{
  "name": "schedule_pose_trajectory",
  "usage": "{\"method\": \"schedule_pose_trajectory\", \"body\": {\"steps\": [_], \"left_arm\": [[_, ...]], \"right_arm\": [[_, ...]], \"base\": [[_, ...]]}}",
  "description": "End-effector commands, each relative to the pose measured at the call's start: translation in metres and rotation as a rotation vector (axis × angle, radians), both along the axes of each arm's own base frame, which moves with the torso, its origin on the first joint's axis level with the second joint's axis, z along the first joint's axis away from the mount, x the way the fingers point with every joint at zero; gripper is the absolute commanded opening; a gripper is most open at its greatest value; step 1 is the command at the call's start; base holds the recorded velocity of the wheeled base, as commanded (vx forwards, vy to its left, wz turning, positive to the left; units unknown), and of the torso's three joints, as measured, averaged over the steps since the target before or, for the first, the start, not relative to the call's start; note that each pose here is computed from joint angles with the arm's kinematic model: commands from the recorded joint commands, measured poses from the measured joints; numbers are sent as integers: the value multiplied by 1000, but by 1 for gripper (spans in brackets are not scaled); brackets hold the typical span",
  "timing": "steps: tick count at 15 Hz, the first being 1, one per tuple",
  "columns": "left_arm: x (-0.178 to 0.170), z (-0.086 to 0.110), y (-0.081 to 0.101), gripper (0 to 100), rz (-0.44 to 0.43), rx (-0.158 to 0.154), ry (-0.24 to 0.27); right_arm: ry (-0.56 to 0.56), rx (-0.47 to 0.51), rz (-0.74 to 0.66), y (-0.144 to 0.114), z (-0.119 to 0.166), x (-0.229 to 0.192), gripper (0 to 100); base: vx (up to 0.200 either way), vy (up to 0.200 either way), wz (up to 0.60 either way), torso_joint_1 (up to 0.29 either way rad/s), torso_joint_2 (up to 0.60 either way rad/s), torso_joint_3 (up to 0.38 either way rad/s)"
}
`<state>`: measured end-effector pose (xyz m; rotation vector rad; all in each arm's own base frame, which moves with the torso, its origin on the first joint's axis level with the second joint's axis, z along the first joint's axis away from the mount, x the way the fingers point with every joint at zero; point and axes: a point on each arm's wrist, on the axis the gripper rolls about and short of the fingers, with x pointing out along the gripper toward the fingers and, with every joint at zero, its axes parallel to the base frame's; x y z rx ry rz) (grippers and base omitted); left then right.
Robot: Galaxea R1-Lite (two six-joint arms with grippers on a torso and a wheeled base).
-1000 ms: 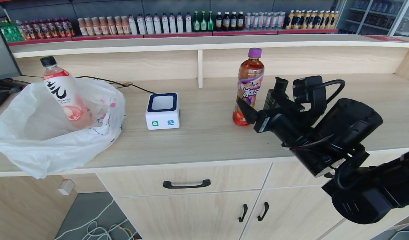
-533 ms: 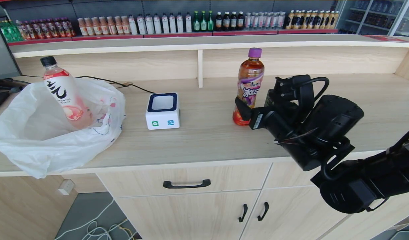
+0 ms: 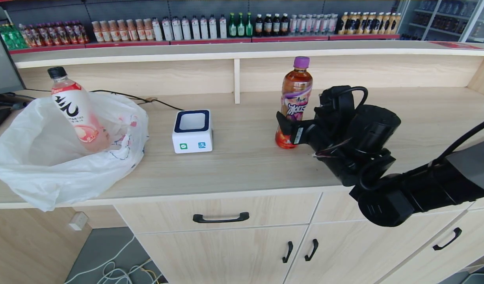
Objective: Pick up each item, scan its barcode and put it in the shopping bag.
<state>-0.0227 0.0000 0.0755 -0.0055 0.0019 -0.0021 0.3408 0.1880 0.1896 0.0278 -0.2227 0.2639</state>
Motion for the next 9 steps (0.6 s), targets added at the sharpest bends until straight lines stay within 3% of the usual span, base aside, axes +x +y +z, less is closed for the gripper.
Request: {"method": "schedule_pose_trajectory", "body": {"steps": [1,5,9], "left_arm": [[0,0,0,100,1,-1,0],[0,0,0,100,1,-1,0],[0,0,0,100,-1,-1,0]], "right_arm": [[14,-9,-6,0,-7,6,100],[-11,7,-20,-2,-1,14,100],[-17,9,4,13,0,17,100]], "base": [[0,0,0,0,0,0],[0,0,0,0,0,0],[0,0,0,0,0,0]]}}
